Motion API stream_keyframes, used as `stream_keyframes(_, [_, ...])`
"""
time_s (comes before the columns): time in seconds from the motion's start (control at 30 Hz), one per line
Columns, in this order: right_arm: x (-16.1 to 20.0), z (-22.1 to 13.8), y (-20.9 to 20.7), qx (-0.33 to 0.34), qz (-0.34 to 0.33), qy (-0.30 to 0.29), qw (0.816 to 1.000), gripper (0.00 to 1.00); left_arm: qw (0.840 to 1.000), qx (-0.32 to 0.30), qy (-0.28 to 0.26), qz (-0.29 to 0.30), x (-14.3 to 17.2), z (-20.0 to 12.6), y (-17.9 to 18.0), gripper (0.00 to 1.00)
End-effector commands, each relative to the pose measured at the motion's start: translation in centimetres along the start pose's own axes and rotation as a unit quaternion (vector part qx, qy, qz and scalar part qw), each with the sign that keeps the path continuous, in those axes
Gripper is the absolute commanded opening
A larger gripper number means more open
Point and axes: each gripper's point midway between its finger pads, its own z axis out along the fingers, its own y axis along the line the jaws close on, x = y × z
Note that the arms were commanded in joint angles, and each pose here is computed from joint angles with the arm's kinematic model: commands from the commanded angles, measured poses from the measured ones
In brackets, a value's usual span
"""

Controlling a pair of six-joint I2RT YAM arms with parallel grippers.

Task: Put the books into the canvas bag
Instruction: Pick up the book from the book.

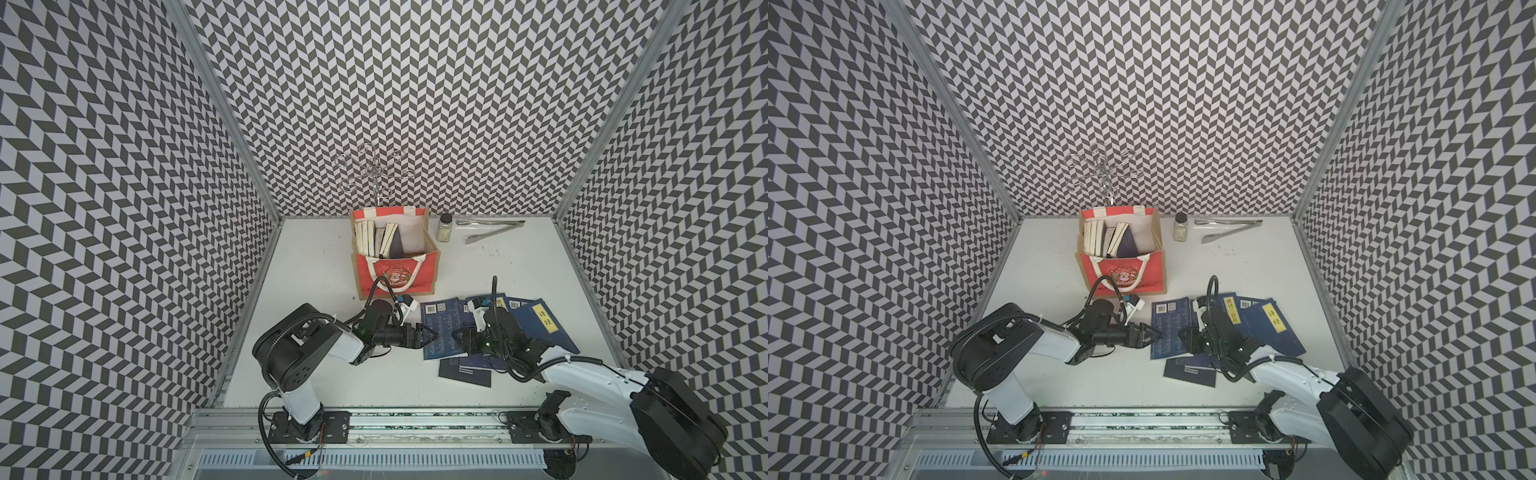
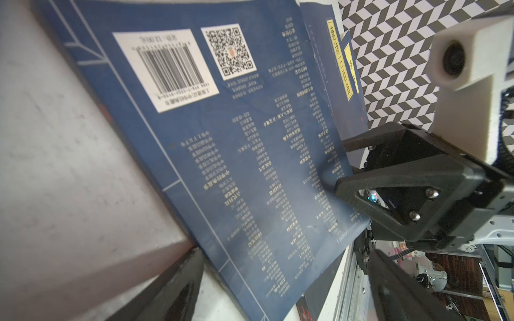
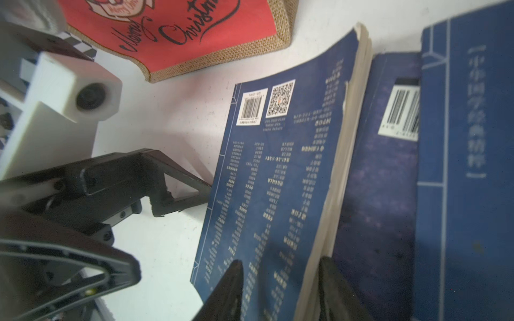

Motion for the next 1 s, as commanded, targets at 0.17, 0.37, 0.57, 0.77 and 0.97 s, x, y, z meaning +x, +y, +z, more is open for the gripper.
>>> stream_keyframes(0.17, [2.6,0.1,0.1,-0.013,0.005,0.049,0.999,0.1,0.999,0.014,0.034,-0.007,1.3,0.5,-0.7,0.91])
stream_keyframes(0.37, [1.2,-1.4,2.8,-0.097,-0.02,0.019,0.995,0.0,0.999,0.015,0.02,0.023,0.7,-0.8,-1.9,0.93])
stream_keyframes(0.57, [-0.7,-5.2,6.1,-0.195,-0.063,-0.064,0.977,0.0,1.0,-0.009,-0.01,0.025,-0.4,-2.9,-1.1,0.94])
stream_keyframes(0.77, [-0.1,-6.9,6.5,-0.222,-0.092,-0.093,0.966,0.0,0.998,-0.034,-0.045,0.024,-1.8,-5.3,-0.6,0.95])
stream_keyframes(0.97, [0.8,-7.9,7.8,-0.27,-0.126,-0.093,0.95,0.0,0.994,0.013,-0.083,0.068,-2.7,-7.4,-4.2,0.94])
